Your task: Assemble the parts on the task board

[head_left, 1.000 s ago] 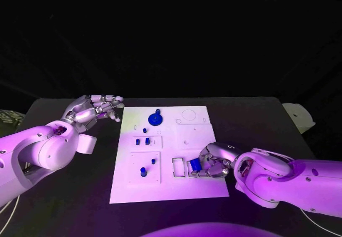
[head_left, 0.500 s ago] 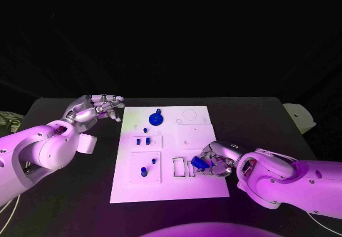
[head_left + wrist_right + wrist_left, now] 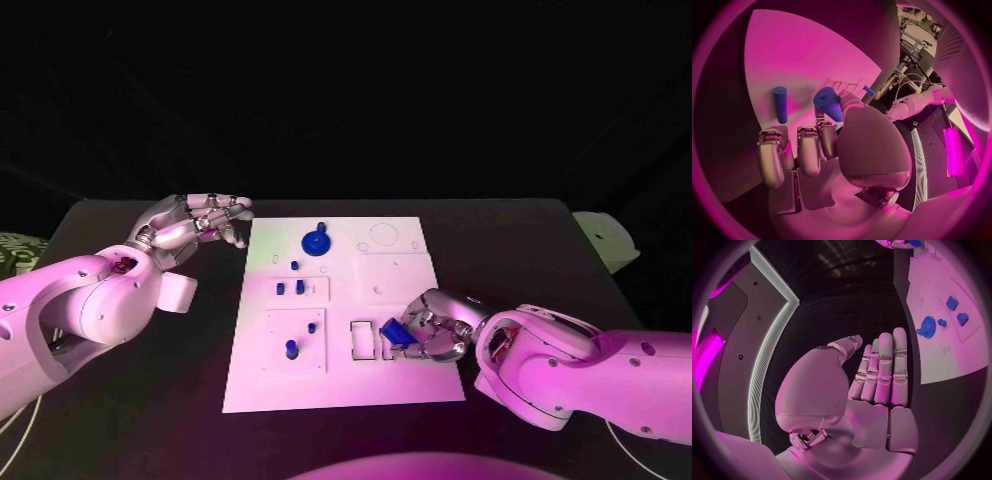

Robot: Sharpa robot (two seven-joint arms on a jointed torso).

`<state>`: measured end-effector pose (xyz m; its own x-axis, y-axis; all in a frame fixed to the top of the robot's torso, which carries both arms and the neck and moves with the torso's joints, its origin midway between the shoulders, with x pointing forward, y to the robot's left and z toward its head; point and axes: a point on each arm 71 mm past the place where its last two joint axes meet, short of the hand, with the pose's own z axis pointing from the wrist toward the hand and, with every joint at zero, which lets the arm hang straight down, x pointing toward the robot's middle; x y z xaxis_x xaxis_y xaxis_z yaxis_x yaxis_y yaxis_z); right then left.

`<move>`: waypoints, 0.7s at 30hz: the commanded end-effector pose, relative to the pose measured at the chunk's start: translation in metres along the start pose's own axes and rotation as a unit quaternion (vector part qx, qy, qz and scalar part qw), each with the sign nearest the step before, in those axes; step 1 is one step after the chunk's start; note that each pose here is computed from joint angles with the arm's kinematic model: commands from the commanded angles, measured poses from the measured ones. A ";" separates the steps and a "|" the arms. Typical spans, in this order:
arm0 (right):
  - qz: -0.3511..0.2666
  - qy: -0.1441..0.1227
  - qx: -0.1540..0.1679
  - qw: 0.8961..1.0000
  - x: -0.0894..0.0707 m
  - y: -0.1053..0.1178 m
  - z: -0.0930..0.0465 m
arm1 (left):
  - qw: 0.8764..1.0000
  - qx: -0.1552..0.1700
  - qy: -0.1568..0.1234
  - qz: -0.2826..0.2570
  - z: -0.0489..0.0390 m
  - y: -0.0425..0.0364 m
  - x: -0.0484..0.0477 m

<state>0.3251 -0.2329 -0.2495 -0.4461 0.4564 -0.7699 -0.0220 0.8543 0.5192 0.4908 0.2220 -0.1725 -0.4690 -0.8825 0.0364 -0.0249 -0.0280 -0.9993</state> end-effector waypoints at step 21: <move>0.013 0.020 -0.042 0.999 0.009 0.031 0.008 | 1.000 0.001 0.009 -0.006 -0.0001 -0.0005 0.0020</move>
<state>0.3281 -0.2024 -0.2451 -0.4819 0.4869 -0.7285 -0.0556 0.8127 0.5800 0.4906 0.2226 -0.1729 -0.4694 -0.8822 0.0366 -0.0276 -0.0268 -0.9993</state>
